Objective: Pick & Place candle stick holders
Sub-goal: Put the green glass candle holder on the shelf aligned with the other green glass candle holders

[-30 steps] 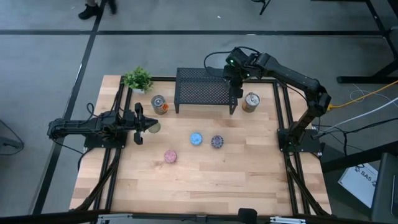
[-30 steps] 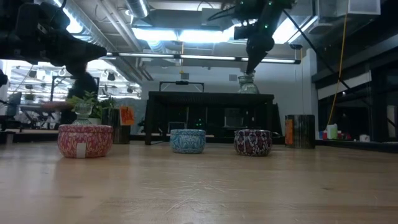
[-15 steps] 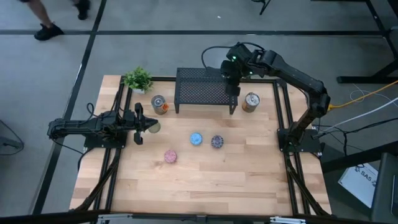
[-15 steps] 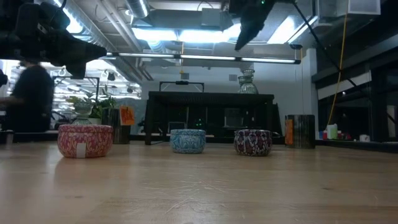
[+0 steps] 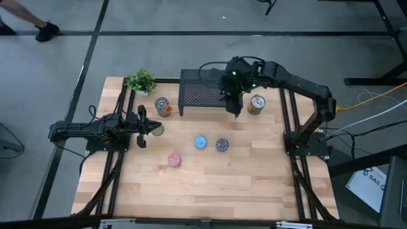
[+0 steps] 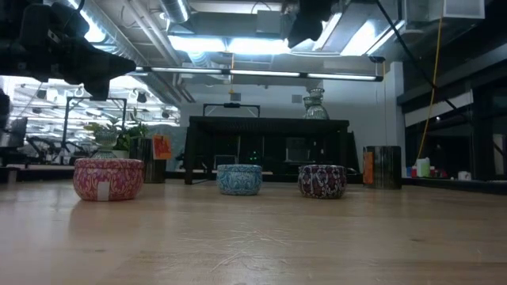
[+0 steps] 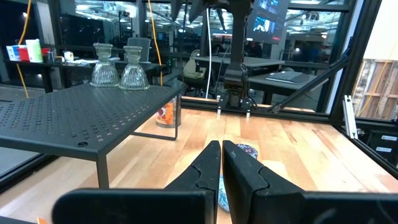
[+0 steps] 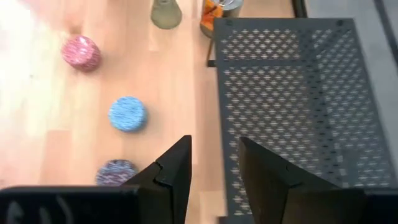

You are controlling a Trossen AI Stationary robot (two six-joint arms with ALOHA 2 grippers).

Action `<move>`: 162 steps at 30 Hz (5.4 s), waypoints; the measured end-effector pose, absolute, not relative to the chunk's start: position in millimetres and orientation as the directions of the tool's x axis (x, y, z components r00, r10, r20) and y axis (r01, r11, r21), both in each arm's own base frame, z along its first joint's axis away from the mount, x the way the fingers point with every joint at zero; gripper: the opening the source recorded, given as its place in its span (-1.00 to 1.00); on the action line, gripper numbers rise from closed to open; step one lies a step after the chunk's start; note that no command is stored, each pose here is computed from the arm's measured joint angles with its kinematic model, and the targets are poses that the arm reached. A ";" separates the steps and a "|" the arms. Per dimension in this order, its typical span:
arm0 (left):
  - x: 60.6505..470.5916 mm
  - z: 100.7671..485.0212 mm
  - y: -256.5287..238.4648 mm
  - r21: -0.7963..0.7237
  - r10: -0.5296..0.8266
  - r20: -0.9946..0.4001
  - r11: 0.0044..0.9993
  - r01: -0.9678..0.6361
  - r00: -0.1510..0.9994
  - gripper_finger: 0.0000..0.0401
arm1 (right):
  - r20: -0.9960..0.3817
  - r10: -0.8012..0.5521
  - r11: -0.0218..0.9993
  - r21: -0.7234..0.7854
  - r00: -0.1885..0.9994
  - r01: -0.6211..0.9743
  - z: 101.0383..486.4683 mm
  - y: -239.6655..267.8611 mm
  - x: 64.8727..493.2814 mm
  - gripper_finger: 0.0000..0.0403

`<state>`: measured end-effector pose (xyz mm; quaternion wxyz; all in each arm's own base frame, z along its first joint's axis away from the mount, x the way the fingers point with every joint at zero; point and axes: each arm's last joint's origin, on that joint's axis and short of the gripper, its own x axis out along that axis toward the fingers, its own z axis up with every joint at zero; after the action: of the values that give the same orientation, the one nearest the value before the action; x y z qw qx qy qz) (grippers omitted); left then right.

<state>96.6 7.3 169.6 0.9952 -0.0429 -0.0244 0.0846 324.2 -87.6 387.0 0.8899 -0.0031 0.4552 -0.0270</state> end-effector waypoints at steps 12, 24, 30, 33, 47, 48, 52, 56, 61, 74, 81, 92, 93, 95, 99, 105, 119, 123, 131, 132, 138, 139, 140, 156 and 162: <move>96.6 169.6 7.3 -0.089 0.171 0.041 0.982 -0.167 0.984 -0.95 | -0.844 0.018 0.999 -0.010 0.537 -0.050 359.4 -54.3 335.5 -0.34; 96.6 169.7 7.5 -0.070 0.177 0.043 0.982 -0.174 0.983 -0.95 | -0.742 0.028 0.994 -0.051 0.669 -0.098 313.7 -40.1 361.5 -0.34; 96.4 170.6 8.2 0.008 0.198 0.052 0.980 -0.199 0.979 -0.94 | -0.675 0.038 0.997 -0.027 0.736 -0.076 307.5 -31.7 369.7 -0.34; 96.4 171.5 8.1 -0.042 0.196 0.061 0.980 -0.194 0.979 -0.95 | -0.643 0.044 0.997 -0.022 0.765 -0.076 306.5 -27.4 372.9 -0.34; 91.7 186.9 7.2 -0.175 0.170 -0.062 0.968 -0.179 0.983 -0.99 | -0.587 0.050 0.996 -0.028 0.808 -0.082 306.9 -23.1 377.5 -0.34; 91.2 190.6 7.6 -0.176 0.185 -0.111 0.963 -0.203 0.976 -0.99 | -0.586 0.050 0.996 -0.028 0.809 -0.082 307.0 -23.1 377.6 -0.34; 92.9 209.1 9.4 -0.157 0.245 -0.255 0.944 -0.290 0.935 -0.99 | -0.579 0.049 0.996 -0.033 0.814 -0.083 307.6 -23.4 378.0 -0.34; 100.6 225.0 11.0 -0.152 0.289 -0.393 0.916 -0.372 0.873 -0.99 | -0.571 0.047 0.996 -0.038 0.820 -0.084 308.4 -24.1 378.5 -0.34; 112.9 236.0 12.5 -0.089 0.319 -0.613 0.881 -0.465 0.722 -0.99 | -0.567 0.047 0.993 -0.061 0.822 -0.099 308.8 -24.1 378.8 -0.34; 148.1 238.1 13.8 0.120 0.308 -0.883 0.879 -0.462 0.356 -0.99 | -0.568 0.047 0.990 -0.081 0.821 -0.113 308.7 -24.2 378.7 -0.34; 160.5 224.6 14.8 0.192 0.323 -0.911 0.883 -0.429 0.258 -0.99 | -0.598 0.049 0.990 -0.080 0.800 -0.120 305.8 -24.1 376.6 -0.34; 170.9 210.7 21.0 0.215 0.304 -0.938 0.886 -0.410 0.164 -0.99 | -0.649 0.052 0.990 -0.067 0.759 -0.125 300.9 -23.8 372.6 -0.34; 171.9 209.2 21.6 0.218 0.303 -0.940 0.886 -0.409 0.154 -0.99 | -0.663 0.053 0.990 -0.064 0.747 -0.126 299.6 -23.7 371.5 -0.34; 174.3 206.1 22.7 0.225 0.298 -0.945 0.891 -0.395 0.133 -0.99 | -0.704 0.057 0.987 -0.065 0.708 -0.144 295.6 -22.7 367.7 -0.34; 181.0 202.1 23.3 0.201 0.267 -0.954 0.908 -0.369 0.136 -0.99 | -0.772 0.075 0.972 -0.084 0.631 -0.219 288.9 -15.7 360.7 -0.34; 192.8 204.3 19.3 0.139 0.223 -0.936 0.945 -0.297 0.272 -0.99 | -0.798 0.093 0.971 -0.061 0.596 -0.233 286.5 -6.2 357.8 -0.34; 224.3 201.2 15.6 0.034 0.117 -0.871 0.983 -0.179 0.478 -0.99 | -0.762 0.108 0.972 -0.054 0.639 -0.229 260.7 2.5 350.5 -0.34; 236.3 198.2 16.1 0.026 0.114 -0.840 0.985 -0.171 0.530 -0.99 | -0.745 0.112 0.971 -0.059 0.658 -0.231 257.2 4.8 345.1 -0.34; 253.0 193.6 15.8 -0.018 0.077 -0.789 0.989 -0.147 0.610 -0.99 | -0.702 0.116 0.968 -0.078 0.703 -0.237 246.5 6.7 342.3 -0.34; 256.0 193.6 14.9 -0.030 0.063 -0.776 0.990 -0.136 0.628 -0.99 | -0.692 0.116 0.968 -0.083 0.712 -0.238 246.2 6.7 343.1 -0.34; 260.2 200.2 10.3 -0.034 0.049 -0.744 0.993 -0.110 0.666 -0.99 | -0.620 0.117 0.961 -0.127 0.776 -0.246 252.9 7.5 349.3 -0.34; 259.7 203.6 9.3 -0.032 0.047 -0.736 0.994 -0.104 0.676 -0.99 | -0.611 0.116 0.959 -0.135 0.783 -0.247 253.7 7.8 349.9 -0.34; 259.9 208.0 8.6 -0.028 0.047 -0.722 0.995 -0.098 0.690 -0.99 | -0.604 0.116 0.958 -0.142 0.789 -0.249 254.4 7.8 350.5 -0.34; 191.8 253.7 2.8 -0.027 -0.052 -0.427 0.999 0.045 0.903 -0.99 | -0.488 0.118 0.945 -0.213 0.865 -0.248 258.3 8.8 364.7 -0.34; 171.3 233.2 2.0 -0.068 -0.058 -0.293 0.997 0.040 0.954 -0.99 | -0.499 0.065 0.955 -0.221 0.864 -0.200 254.4 7.3 383.4 -0.34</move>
<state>171.3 2.0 233.2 0.9880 -0.0306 0.1491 -0.0249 383.4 7.3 254.4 0.9561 -0.1337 0.2512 0.0694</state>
